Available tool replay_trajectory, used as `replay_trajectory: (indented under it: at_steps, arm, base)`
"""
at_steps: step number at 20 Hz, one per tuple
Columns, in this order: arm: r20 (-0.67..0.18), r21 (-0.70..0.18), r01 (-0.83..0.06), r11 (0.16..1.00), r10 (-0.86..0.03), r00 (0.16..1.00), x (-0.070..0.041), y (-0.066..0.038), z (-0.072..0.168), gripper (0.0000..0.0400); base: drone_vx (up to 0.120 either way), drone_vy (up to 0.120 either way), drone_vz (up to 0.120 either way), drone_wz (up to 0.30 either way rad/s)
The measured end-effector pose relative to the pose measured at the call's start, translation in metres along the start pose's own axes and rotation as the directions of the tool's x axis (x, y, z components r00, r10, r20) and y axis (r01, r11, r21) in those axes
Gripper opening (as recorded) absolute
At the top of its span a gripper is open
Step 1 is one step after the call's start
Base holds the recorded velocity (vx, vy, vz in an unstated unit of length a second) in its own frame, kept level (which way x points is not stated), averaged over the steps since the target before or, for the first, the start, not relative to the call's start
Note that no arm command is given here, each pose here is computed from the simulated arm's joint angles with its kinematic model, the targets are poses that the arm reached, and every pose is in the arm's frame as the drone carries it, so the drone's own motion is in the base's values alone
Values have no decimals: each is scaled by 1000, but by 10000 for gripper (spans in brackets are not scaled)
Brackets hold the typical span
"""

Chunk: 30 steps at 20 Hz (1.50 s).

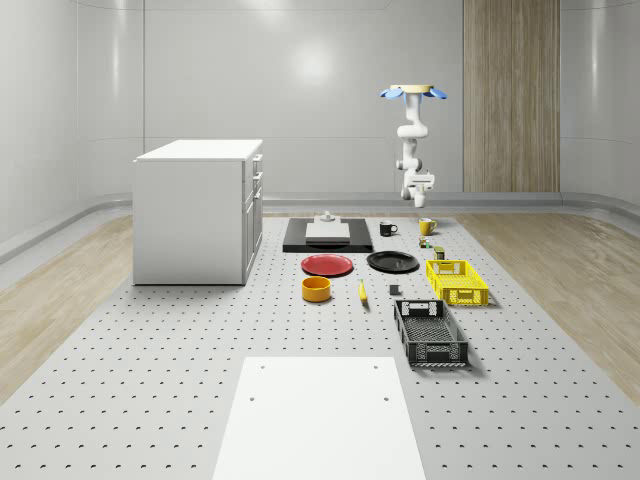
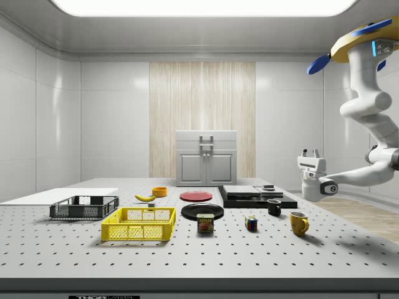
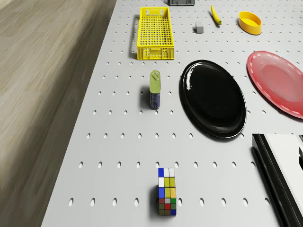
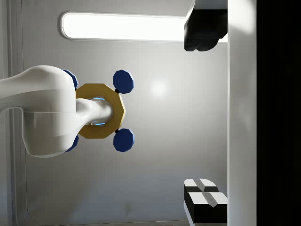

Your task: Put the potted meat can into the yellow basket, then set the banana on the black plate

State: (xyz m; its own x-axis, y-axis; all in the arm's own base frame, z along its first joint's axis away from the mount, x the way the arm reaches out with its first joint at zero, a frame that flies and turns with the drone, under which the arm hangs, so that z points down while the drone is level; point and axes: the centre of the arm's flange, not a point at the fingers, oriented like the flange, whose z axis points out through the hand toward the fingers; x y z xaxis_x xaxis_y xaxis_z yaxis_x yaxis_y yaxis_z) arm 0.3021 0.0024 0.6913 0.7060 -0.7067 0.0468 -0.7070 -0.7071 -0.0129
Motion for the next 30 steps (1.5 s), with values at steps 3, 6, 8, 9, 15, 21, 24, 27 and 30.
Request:
replay_trajectory:
  at_steps: [3, 6, 8, 9, 15, 21, 24, 27, 30]
  arm:
    - [-13, -10, 0, 1000, 0, 1000, -1, -1, 0, 400]
    - [-33, -27, 0, 1000, -1, 999, -3, -3, 0, 400]
    - [-53, -44, 0, 999, -2, 999, -5, -4, 0, 400]
    - [-65, -56, -1, 998, -3, 998, -7, -6, 0, 400]
    - [-201, -186, -15, 982, -23, 979, -20, -18, 4, 400]
    - [-499, -488, -131, 863, -153, 853, -50, -48, 29, 400]
    - [-659, -659, -305, 687, -334, 674, -67, -64, 64, 400]
    - [-692, -708, -557, 435, -586, 421, -71, -67, 115, 400]
    - [-559, -588, -781, 212, -804, 203, -58, -54, 158, 400]
  base:
    - [120, 0, 0, 0]
    - [120, 0, 0, 0]
    - [120, 0, 0, 0]
    - [120, 0, 0, 0]
    - [120, 0, 0, 0]
    - [120, 0, -93, 0]
    - [120, 0, -120, 0]
    - [120, 0, -27, 0]
    - [120, 93, 0, 0]
